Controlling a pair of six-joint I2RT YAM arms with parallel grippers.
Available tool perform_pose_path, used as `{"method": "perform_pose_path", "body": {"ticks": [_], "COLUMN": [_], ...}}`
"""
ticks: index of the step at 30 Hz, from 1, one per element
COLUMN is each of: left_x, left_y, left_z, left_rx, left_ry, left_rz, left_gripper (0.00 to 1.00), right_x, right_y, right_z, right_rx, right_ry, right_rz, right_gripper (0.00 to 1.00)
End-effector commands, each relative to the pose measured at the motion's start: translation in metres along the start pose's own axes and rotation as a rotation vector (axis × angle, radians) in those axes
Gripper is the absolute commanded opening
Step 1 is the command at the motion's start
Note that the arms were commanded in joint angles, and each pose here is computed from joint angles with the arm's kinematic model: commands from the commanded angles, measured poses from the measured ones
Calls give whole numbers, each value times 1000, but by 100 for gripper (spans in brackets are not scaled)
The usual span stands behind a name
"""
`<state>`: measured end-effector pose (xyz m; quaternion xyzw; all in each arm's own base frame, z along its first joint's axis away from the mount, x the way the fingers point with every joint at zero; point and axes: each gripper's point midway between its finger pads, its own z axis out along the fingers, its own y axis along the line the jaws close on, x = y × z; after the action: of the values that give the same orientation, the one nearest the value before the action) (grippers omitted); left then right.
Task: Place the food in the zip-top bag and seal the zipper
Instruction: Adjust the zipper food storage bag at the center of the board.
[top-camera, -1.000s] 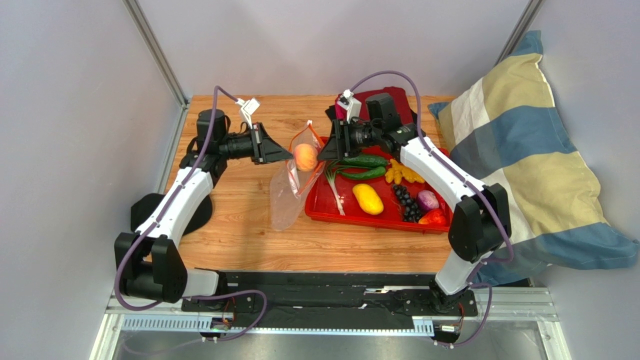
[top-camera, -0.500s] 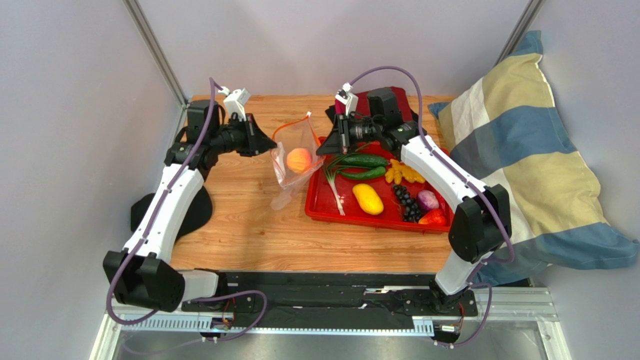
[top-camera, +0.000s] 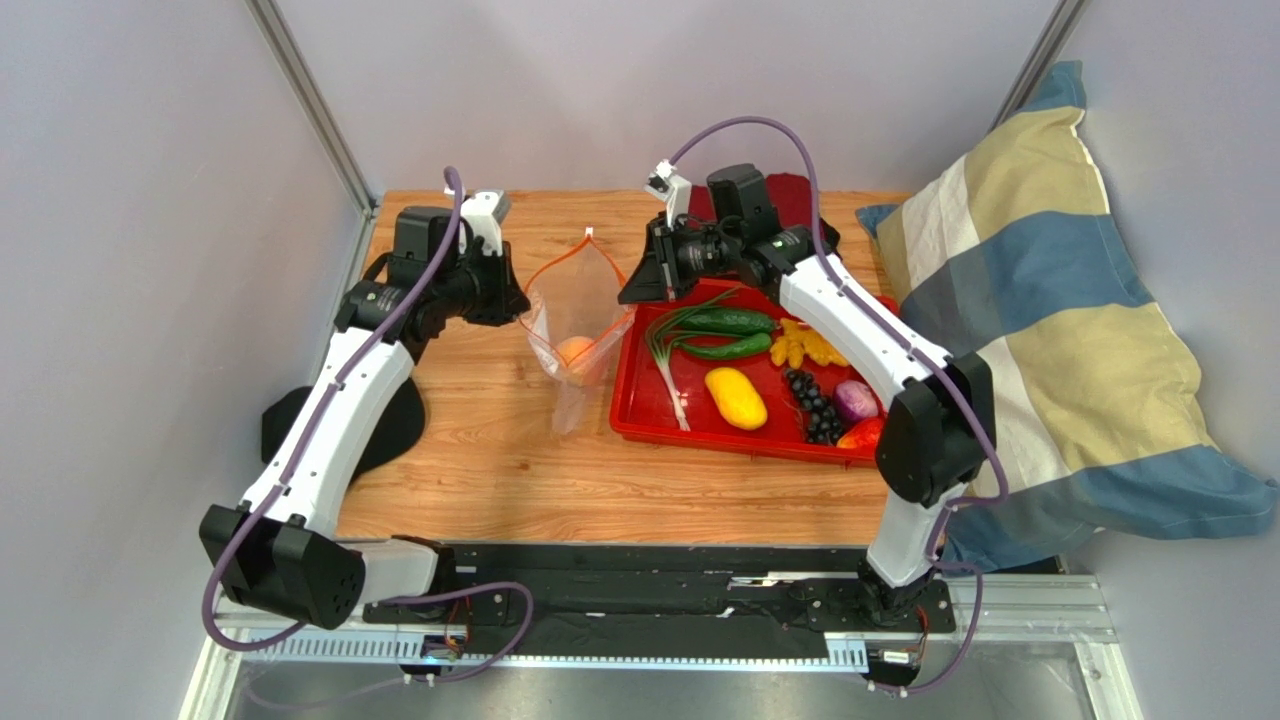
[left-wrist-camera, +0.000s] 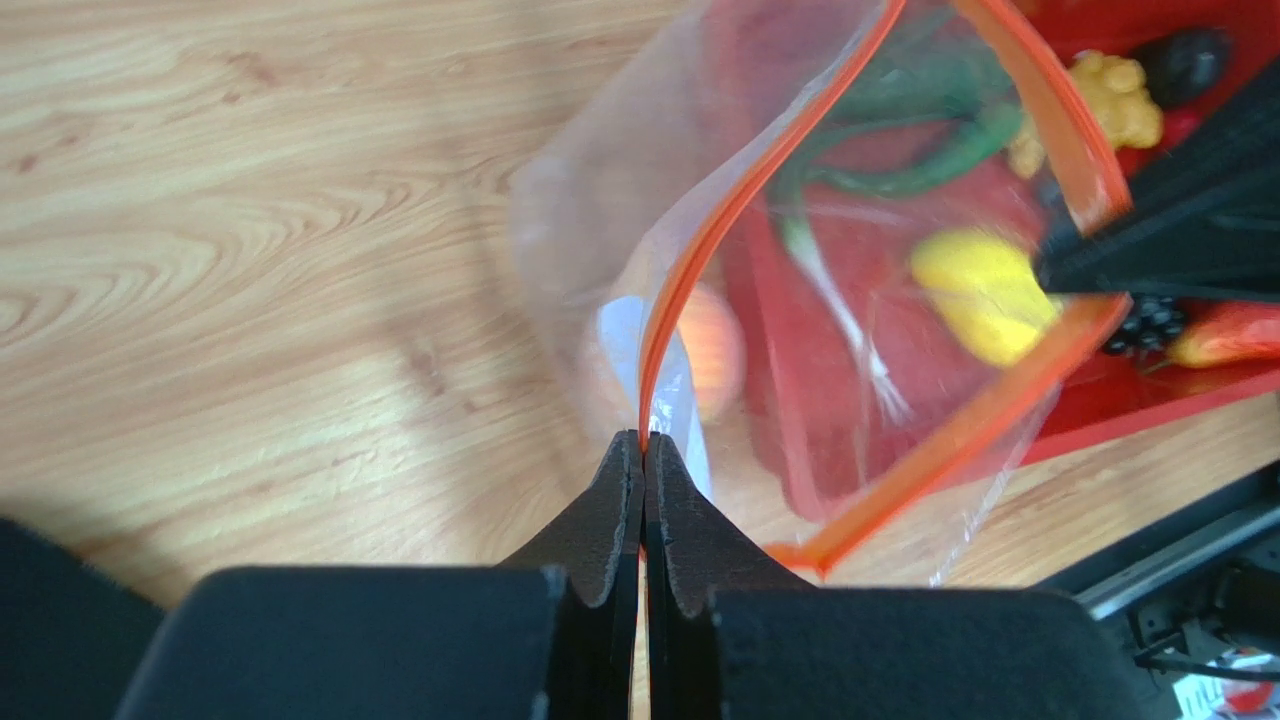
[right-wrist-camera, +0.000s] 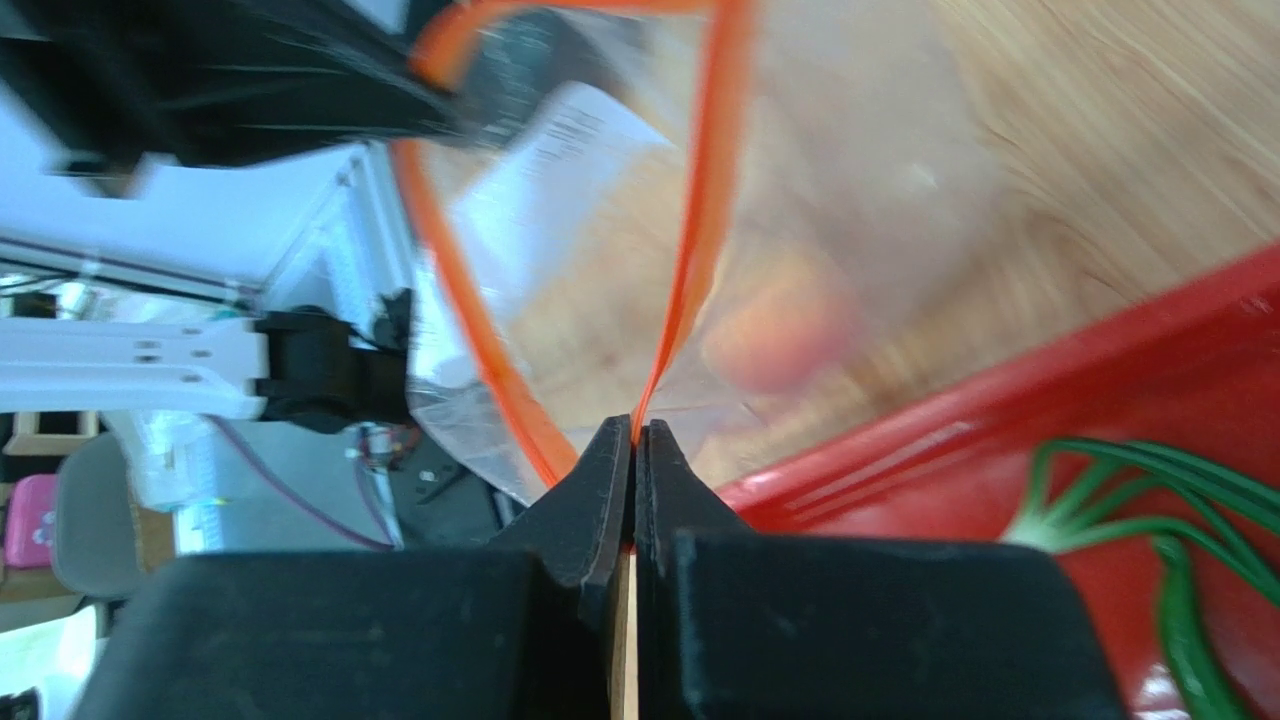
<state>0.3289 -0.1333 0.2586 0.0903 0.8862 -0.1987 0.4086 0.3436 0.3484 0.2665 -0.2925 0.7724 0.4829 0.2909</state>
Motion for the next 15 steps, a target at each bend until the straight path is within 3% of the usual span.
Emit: {"method": "perform_pose_path", "body": {"ticks": [1,4,6,9,10,15], "left_x": [-1,10,13,7,3,-3], "left_y": [24,21,2,-21,-25,-50], "left_z": [-2,4,9,10,11,13], "left_rx": [-139,-104,8,137,162,279], "left_ry": [32,64,77,61,45,43], "left_rz": [22,14,7,-15,-17,-43], "left_gripper": [0,0,0,0,0,0], "right_x": [8,18,17,14,16,33], "right_y": [-49,-57,-49,-37,-31,-35], "right_z": [0,3,2,-8,-15,-48], "right_rx": [127,135,105,87,85,151], "right_ry": [60,91,90,84,81,79], "right_rz": [-47,-37,-37,-48,-64,-81], "right_gripper": [0,0,3,25,39,72]}}
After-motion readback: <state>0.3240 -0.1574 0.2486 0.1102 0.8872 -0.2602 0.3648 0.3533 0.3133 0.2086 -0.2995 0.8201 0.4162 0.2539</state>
